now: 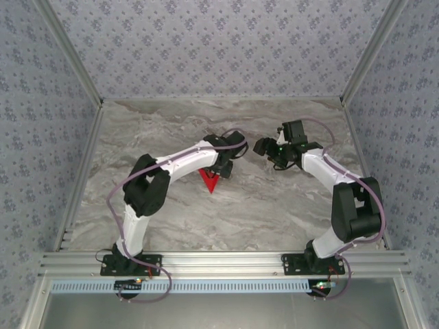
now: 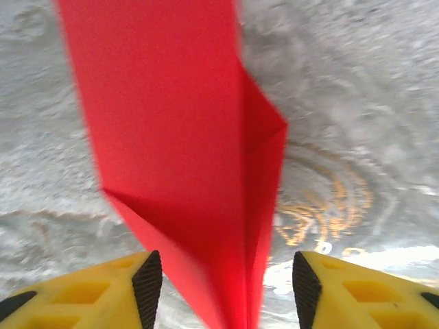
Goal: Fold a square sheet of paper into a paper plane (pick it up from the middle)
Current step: Turn over the paper at the center of the table, then rotate the paper at the center of the table.
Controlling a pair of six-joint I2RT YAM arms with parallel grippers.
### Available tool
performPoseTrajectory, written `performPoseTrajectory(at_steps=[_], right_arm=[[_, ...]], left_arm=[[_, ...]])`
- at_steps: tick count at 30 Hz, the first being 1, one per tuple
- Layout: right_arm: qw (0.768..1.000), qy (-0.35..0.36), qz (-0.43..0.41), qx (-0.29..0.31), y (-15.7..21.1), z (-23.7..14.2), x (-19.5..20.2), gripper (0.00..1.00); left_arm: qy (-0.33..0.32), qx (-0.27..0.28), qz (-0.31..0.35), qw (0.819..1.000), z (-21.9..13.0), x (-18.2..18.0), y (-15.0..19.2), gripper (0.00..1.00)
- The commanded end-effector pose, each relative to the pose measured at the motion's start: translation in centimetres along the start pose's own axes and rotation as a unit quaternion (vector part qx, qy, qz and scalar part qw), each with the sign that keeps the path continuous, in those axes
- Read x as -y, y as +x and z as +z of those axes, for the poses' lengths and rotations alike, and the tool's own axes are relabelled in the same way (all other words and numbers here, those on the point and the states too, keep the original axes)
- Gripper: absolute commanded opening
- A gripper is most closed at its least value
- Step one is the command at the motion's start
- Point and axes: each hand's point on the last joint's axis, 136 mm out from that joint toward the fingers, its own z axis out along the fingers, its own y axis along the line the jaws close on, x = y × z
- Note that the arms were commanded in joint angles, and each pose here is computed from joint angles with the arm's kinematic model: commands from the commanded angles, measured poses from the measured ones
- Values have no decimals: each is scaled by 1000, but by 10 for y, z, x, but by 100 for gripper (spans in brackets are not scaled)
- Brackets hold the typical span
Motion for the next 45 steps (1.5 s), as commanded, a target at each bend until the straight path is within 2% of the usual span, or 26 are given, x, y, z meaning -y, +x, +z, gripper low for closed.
performPoseTrajectory(at_steps=[1, 4, 7, 9, 13, 15, 19, 26, 31, 36, 40, 45], right_arm=[[1000, 12, 8, 5, 1, -4, 5, 71], [1000, 10, -6, -3, 7, 5, -3, 69], [999, 9, -35, -24, 22, 21, -23, 66], [997, 5, -62, -43, 38, 37, -43, 62], [989, -12, -123, -86, 76, 74, -95, 45], [983, -28, -144, -110, 97, 91, -120, 39], [974, -22, -175, -143, 128, 120, -142, 31], [970, 43, -178, -163, 130, 144, -111, 29], [955, 48, -219, -197, 134, 140, -93, 27], [919, 47, -299, -254, 151, 133, -73, 27], [881, 55, -360, -301, 160, 116, -40, 28], [852, 64, -427, -296, 150, 92, -25, 29]], left_arm=[[144, 17, -68, 987, -37, 8, -19, 67], [206, 38, -127, 970, -52, -11, -29, 77], [237, 57, -177, 954, -60, -38, -33, 85], [221, 67, -210, 950, -59, -64, -31, 89], [161, 65, -292, 941, -46, -120, -13, 91], [152, 62, -328, 930, -40, -140, -3, 91], [158, 62, -377, 911, -34, -162, 11, 91], [159, 54, -388, 906, -30, -170, 21, 91], [164, 49, -387, 906, -25, -168, 20, 91], [169, 42, -385, 906, -19, -164, 20, 91], [176, 37, -383, 906, -16, -161, 22, 91], [192, 29, -388, 901, -12, -155, 25, 91]])
